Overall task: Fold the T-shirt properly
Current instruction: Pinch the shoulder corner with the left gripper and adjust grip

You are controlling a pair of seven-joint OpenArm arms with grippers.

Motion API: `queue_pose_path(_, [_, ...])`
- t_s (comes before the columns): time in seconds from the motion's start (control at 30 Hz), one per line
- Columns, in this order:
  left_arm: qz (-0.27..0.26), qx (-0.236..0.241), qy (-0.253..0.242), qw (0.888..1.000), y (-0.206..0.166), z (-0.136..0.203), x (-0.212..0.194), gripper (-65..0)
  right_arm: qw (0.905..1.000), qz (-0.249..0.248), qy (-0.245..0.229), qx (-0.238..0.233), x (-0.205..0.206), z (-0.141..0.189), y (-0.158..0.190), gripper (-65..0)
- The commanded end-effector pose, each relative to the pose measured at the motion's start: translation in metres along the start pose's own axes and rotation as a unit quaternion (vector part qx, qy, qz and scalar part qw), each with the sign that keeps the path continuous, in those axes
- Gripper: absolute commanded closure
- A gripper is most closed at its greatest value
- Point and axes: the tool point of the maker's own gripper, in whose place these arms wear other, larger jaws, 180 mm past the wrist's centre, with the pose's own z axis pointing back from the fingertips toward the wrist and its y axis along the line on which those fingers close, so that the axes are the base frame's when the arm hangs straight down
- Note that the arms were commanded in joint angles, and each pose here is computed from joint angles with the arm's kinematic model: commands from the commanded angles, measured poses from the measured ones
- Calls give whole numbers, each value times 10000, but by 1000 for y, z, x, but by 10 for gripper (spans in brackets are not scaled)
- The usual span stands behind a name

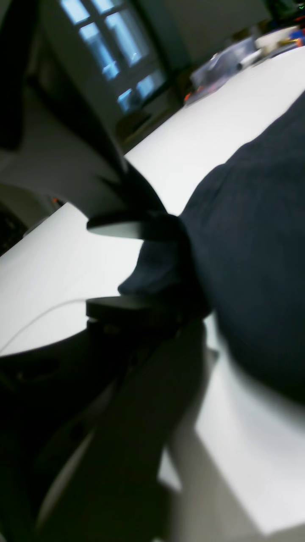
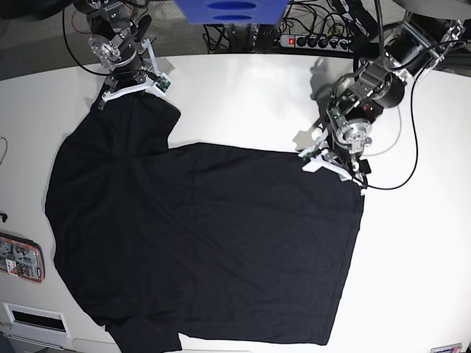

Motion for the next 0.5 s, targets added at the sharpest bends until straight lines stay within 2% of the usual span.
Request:
queue_pose_path(0.0, [34,-514,6,9987,-22,-2,-5,-212,10000,37,-21,88,0,2,3,0])
queue_pose_path(0.1, [61,-600,-121,9981,-21,-2,4,-212,10000,37,-21,88,0,2,3,0])
queue_pose_path(0.2, [-182,-643,-220,9975,-22,-1,14,-212,10000,37,-21,88,0,2,3,0])
queue_pose_path(0.37, [-329,-649,-32,9973,-17,-13,9,-214,10000,37,-21,88,0,2,3,0])
queue_pose_path(0.47, [-352,-604,-85,9975,-16,-11,13,-219,10000,37,-21,88,0,2,3,0])
